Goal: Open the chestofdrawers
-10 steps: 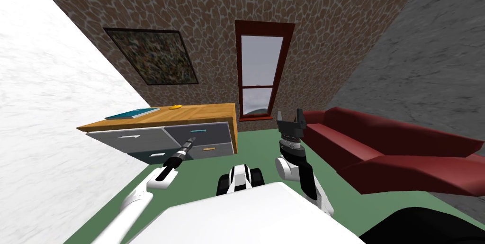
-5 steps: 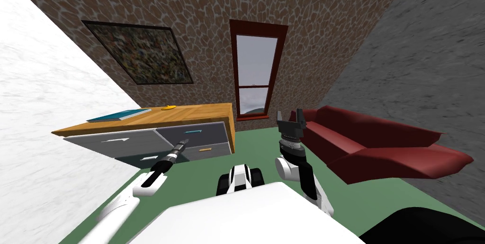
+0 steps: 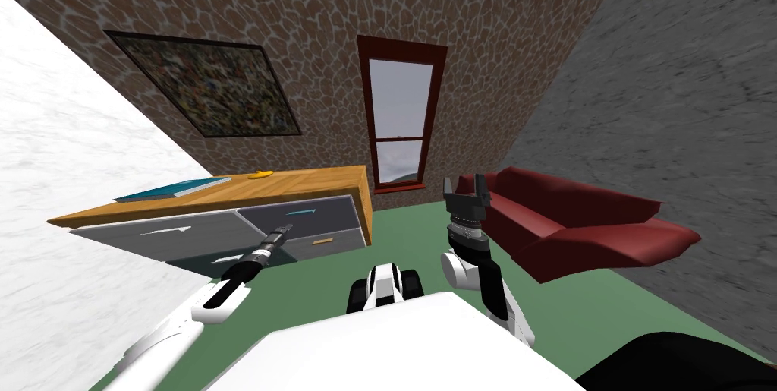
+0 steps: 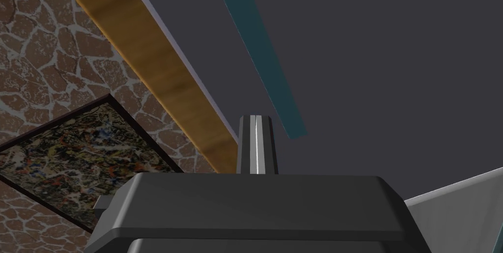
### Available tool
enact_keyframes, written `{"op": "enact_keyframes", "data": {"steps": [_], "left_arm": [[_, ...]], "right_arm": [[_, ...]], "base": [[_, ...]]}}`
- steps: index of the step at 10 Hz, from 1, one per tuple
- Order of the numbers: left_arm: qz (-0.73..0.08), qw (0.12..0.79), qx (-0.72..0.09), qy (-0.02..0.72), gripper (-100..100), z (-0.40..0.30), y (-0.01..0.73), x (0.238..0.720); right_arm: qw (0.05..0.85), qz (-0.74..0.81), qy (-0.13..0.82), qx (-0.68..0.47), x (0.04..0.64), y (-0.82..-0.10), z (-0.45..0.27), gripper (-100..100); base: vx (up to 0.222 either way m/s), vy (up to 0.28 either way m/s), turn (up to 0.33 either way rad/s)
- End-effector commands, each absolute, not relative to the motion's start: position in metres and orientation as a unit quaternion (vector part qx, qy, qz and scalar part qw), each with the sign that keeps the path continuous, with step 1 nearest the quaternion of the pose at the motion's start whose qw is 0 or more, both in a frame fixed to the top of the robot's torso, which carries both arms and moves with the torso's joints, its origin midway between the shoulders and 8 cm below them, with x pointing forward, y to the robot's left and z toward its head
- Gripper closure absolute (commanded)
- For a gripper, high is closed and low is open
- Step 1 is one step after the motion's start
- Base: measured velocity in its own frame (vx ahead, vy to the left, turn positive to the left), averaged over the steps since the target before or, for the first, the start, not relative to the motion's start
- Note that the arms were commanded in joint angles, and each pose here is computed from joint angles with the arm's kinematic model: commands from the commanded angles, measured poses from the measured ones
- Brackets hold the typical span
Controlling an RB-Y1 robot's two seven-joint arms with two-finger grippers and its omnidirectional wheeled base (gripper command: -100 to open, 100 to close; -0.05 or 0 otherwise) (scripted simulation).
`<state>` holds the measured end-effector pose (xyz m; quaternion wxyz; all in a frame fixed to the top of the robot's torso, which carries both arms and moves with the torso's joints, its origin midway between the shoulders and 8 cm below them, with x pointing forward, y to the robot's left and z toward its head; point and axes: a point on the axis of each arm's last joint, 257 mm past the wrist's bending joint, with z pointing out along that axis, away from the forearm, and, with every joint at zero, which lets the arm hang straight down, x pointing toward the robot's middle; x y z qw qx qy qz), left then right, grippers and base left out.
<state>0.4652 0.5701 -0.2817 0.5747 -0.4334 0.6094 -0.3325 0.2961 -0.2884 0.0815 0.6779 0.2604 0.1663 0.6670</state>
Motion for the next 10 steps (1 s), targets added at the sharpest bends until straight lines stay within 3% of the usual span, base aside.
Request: {"op": "enact_keyframes", "data": {"steps": [1,4,10], "left_arm": [[-0.328,0.578,-0.438,0.605,-100,-0.284,0.571,0.468],[-0.327,0.58,-0.44,0.603,-100,-0.285,0.571,0.47],[-0.325,0.591,-0.431,0.599,-100,-0.282,0.535,0.495]], "right_arm": [[0.678,0.667,0.166,0.26,0.296,-0.288,0.081,0],[0.678,0.667,0.166,0.26,0.296,-0.288,0.081,0],[0.678,0.667,0.166,0.26,0.296,-0.288,0.081,0]], "base": [[0.157,0.033,-0.05],[0.14,0.038,-0.028],[-0.009,0.061,0.028]]}}
